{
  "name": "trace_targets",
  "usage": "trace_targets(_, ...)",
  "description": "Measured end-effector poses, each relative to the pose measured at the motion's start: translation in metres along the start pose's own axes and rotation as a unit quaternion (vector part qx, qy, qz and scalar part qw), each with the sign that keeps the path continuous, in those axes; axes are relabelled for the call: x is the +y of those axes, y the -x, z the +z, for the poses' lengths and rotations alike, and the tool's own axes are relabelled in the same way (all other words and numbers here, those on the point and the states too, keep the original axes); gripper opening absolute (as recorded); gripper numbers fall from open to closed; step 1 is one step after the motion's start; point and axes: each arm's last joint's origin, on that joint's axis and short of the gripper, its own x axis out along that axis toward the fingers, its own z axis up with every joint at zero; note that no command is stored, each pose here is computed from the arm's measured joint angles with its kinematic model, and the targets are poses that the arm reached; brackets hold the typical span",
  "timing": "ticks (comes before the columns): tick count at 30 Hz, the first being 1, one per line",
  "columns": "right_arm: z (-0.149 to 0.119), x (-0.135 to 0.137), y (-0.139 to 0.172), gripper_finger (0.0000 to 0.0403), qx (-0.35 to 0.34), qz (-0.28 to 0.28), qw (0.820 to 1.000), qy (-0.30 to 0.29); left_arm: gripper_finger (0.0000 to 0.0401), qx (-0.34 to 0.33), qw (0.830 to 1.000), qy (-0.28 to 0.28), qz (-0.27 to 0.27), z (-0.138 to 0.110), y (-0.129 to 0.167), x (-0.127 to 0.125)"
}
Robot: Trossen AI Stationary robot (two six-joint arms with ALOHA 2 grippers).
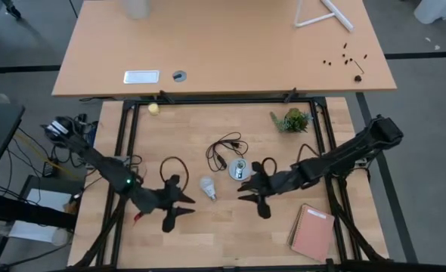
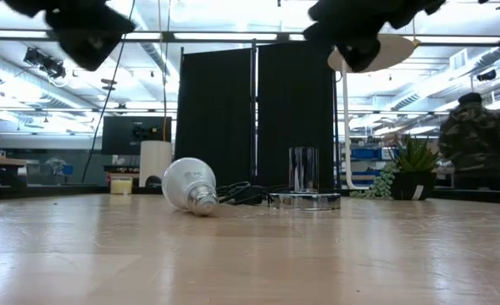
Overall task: Screw lightbulb
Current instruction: Insert the white lightbulb into the lamp
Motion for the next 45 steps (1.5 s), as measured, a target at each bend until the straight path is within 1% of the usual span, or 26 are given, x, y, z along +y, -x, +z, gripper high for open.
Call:
trace_targets(3, 0.000, 0.003, -0.012, 0.0151, 0.022, -0.007, 1.000, 0.010, 0.0148, 0.030, 0.999, 0.016, 0.015, -0.015, -0.005, -0.004)
trace_targets(7, 0.002, 0.005, -0.024, 0.0164, 0.027, -0.010, 0.999, 0.018, 0.0147, 0.048, 0.998, 0.024, 0.033, -0.029, -0.013, -0.007)
trace_targets(11, 0.003, 0.004, -0.025, 0.0172, 0.026, -0.011, 0.999, 0.016, 0.0147, 0.062, 0.997, 0.014, 0.035, -0.037, -0.022, -0.008)
trace_targets(13, 0.004, 0.004, -0.025, 0.0174, 0.025, -0.012, 1.000, 0.010, 0.0147, 0.061, 0.998, -0.007, 0.029, -0.039, -0.025, -0.009)
trace_targets(17, 0.002, 0.003, -0.025, 0.0179, 0.032, -0.015, 0.999, 0.007, 0.0147, 0.067, 0.994, -0.083, 0.031, -0.042, -0.032, -0.007)
trace_targets(19, -0.001, 0.003, -0.025, 0.0182, 0.047, -0.011, 0.999, 0.008, 0.0147, 0.066, 0.991, -0.107, 0.041, -0.041, -0.034, -0.003)
trace_targets(22, -0.003, 0.003, -0.025, 0.0186, 0.058, -0.011, 0.998, 0.020, 0.0152, 0.062, 0.988, -0.129, 0.063, -0.037, -0.038, 0.004)
trace_targets(25, -0.010, 0.001, -0.025, 0.0190, 0.058, -0.011, 0.998, 0.016, 0.0172, 0.061, 0.984, -0.148, 0.080, -0.031, -0.042, 0.013)
trace_targets(29, -0.026, -0.004, -0.025, 0.0194, 0.073, -0.014, 0.997, 0.013, 0.0220, 0.059, 0.976, -0.185, 0.097, -0.017, -0.049, 0.022)
trace_targets(33, -0.035, -0.009, -0.025, 0.0200, 0.072, -0.017, 0.997, 0.011, 0.0264, 0.093, 0.962, -0.223, 0.130, 0.002, -0.054, 0.033)
trace_targets(36, -0.042, -0.014, -0.025, 0.0204, 0.079, -0.022, 0.997, 0.012, 0.0274, 0.131, 0.958, -0.229, 0.109, 0.017, -0.059, 0.048)
trace_targets(39, -0.048, -0.019, -0.025, 0.0208, 0.081, -0.012, 0.997, 0.009, 0.0272, 0.170, 0.958, -0.221, 0.068, 0.030, -0.062, 0.065)
trace_targets(42, -0.051, -0.021, -0.025, 0.0212, 0.081, 0.001, 0.996, 0.024, 0.0269, 0.194, 0.952, -0.234, 0.027, 0.035, -0.064, 0.083)
trace_targets(45, -0.051, -0.021, -0.025, 0.0215, 0.082, 0.004, 0.996, 0.041, 0.0269, 0.200, 0.945, -0.257, -0.025, 0.039, -0.064, 0.095)
